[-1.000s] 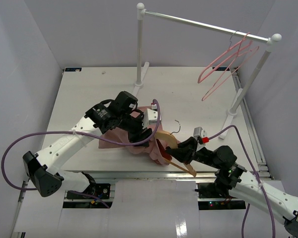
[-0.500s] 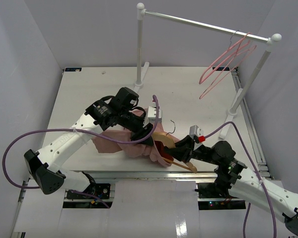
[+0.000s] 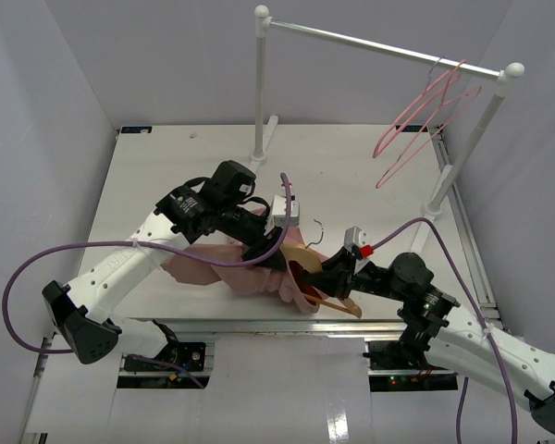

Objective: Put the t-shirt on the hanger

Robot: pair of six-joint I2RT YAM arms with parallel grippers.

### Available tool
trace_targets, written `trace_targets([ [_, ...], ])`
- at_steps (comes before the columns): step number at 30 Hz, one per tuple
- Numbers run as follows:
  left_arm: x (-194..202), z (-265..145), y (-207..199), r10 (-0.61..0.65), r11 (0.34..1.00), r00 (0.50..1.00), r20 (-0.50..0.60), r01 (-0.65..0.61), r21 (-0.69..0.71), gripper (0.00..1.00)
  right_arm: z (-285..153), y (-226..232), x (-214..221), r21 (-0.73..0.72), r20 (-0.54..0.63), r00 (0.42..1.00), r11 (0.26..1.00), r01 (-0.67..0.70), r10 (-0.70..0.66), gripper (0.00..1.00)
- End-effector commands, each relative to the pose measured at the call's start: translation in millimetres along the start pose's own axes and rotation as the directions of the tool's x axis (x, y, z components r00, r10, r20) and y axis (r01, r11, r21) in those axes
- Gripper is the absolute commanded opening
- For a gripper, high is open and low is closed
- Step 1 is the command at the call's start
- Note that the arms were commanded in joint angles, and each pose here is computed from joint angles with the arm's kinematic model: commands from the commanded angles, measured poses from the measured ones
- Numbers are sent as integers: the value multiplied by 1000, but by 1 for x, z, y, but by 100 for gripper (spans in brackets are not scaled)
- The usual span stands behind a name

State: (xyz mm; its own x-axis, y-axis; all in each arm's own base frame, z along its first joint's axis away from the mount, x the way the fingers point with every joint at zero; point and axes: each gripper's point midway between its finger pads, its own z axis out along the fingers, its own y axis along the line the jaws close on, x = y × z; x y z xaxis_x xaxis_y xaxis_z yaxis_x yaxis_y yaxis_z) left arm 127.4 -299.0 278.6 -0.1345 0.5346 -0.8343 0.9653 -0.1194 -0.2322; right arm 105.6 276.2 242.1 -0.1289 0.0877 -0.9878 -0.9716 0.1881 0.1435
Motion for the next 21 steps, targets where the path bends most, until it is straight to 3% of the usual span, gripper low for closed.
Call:
trace_targets([
  [1, -17, -6, -5, -25, 998, 996, 85, 30, -57, 0, 1, -24, -49, 160, 91, 993, 985, 59, -75, 19],
  [3, -15, -11, 1, -43, 989, 993, 112, 59, -138, 0, -3, -32, -57, 217, 98, 992, 975, 50, -73, 20],
  [5, -16, -16, 0, -53, 982, 987, 149, 79, -173, 0, -4, -34, -62, 231, 94, 992, 971, 61, -84, 8],
  [7, -21, -22, 4, -72, 968, 980, 185, 114, -225, 0, -2, -27, -63, 191, 73, 992, 978, 90, -105, 8],
  [10, -22, -26, 1, -63, 967, 982, 180, 104, -232, 20, 1, -21, -61, 152, 59, 992, 983, 99, -109, 8],
  [13, -8, -20, 5, -96, 967, 987, 126, 123, -223, 33, -1, -18, -58, 134, 60, 992, 986, 99, -108, 8],
  [17, 13, -7, 3, -149, 975, 988, 39, 153, -160, 44, -4, -8, -59, 90, 73, 990, 990, 111, -117, 8],
  [21, 7, -4, -6, -131, 986, 990, 54, 136, -95, 60, -7, -2, -57, 55, 76, 988, 989, 134, -138, 8],
])
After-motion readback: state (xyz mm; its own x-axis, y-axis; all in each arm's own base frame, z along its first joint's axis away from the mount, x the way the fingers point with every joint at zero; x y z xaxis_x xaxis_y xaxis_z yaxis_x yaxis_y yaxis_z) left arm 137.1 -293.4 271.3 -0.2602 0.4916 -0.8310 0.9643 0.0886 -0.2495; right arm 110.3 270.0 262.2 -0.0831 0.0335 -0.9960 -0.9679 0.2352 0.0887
